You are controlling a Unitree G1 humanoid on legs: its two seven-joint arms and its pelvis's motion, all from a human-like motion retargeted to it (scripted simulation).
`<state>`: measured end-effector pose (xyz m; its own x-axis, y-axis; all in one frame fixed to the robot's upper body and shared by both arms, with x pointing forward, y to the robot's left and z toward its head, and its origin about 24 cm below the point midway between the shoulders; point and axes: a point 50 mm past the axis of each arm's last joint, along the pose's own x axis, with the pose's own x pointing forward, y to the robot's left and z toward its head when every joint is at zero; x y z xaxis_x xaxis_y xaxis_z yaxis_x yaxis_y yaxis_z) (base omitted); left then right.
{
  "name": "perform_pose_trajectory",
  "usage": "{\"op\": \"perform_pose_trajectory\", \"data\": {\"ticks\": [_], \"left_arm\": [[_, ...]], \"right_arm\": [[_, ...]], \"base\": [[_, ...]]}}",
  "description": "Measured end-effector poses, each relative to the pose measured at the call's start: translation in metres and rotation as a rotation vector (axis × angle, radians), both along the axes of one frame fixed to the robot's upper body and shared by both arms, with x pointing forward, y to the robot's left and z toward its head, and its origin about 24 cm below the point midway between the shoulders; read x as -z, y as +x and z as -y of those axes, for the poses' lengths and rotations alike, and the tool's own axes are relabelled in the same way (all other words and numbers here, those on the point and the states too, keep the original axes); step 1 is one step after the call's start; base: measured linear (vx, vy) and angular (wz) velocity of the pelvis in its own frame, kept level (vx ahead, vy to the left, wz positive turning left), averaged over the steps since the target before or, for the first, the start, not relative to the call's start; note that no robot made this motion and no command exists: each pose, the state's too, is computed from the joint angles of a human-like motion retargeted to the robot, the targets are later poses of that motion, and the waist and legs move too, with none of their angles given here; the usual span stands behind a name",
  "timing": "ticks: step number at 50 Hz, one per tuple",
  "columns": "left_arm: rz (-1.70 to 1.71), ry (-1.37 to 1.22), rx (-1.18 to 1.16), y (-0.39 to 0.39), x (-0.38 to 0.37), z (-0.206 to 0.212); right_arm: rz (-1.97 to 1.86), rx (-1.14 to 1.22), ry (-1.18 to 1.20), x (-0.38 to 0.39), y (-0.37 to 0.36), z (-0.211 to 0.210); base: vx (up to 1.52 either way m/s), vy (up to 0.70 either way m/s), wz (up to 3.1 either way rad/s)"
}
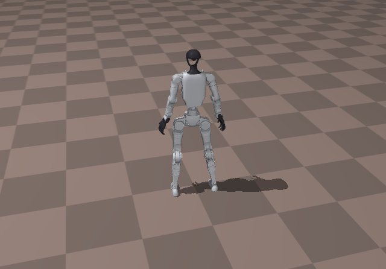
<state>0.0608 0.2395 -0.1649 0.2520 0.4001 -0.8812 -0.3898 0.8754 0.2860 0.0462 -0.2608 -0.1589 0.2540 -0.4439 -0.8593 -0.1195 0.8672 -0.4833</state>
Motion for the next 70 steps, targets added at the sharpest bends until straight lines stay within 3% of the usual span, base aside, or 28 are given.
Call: {"op": "perform_pose_trajectory", "data": {"ticks": [7, 12, 16, 20, 25, 30, 37, 42, 44, 46, 52, 58, 62, 66, 70], "left_arm": [[-0.05, 0.051, -0.027, 0.002, -0.001, -0.007], [0.212, 0.092, 0.285, 0.104, -0.028, 0.011], [0.692, 0.112, 0.636, 0.217, -0.115, 0.052], [1.278, 0.128, 1.042, 0.273, -0.264, 0.114], [1.874, 0.334, 1.663, 0.222, -0.426, 0.174], [2.087, 0.715, 2.057, 0.153, -0.491, 0.18], [1.89, 1.114, 2.083, 0.121, -0.502, 0.125], [1.688, 1.243, 1.714, 0.131, -0.48, 0.049], [1.56, 1.342, 1.535, 0.098, -0.473, 0.011], [1.471, 1.405, 1.492, 0.082, -0.474, 0.001], [1.624, 1.371, 1.754, 0.097, -0.485, 0.049], [1.856, 1.229, 2.0, 0.12, -0.494, 0.107], [1.977, 1.201, 2.151, 0.136, -0.502, 0.156], [1.93, 1.254, 2.257, 0.148, -0.496, 0.177], [1.759, 1.304, 2.273, 0.159, -0.49, 0.16]], "right_arm": [[-0.006, -0.026, -0.06, -0.006, 0.02, 0.016], [0.18, -0.243, -0.182, -0.033, 0.11, 0.016], [0.58, -0.653, -0.341, -0.109, 0.223, -0.015], [1.046, -1.233, -0.531, -0.242, 0.299, -0.09], [1.462, -1.883, -0.632, -0.39, 0.269, -0.185], [1.722, -2.203, -0.825, -0.47, 0.197, -0.215], [1.669, -2.198, -1.04, -0.494, 0.145, -0.159], [1.431, -1.946, -1.146, -0.483, 0.157, -0.092], [1.403, -1.887, -1.163, -0.481, 0.156, -0.08], [1.389, -1.828, -1.155, -0.475, 0.152, -0.07], [1.45, -1.978, -1.15, -0.472, 0.136, -0.097], [1.561, -2.369, -1.069, -0.486, 0.161, -0.188], [1.607, -2.447, -0.995, -0.485, 0.168, -0.22], [1.62, -2.433, -0.944, -0.482, 0.177, -0.227], [1.531, -2.381, -0.955, -0.477, 0.186, -0.205]], "base": [[0.0, 0.0, 0.0], [-0.04, 0.0, 0.1], [-0.02, 0.01, 0.11], [0.0, 0.0, 0.0], [0.0, 0.0, 0.0], [0.0, 0.0, 0.0], [0.0, -0.02, -0.04], [0.01, -0.03, -0.19], [0.01, 0.0, -0.09], [0.02, 0.0, -0.22], [0.0, 0.0, -0.1], [-0.01, 0.02, 0.19], [0.0, 0.0, 0.0], [0.0, 0.0, 0.0], [0.0, 0.0, 0.0]]}}
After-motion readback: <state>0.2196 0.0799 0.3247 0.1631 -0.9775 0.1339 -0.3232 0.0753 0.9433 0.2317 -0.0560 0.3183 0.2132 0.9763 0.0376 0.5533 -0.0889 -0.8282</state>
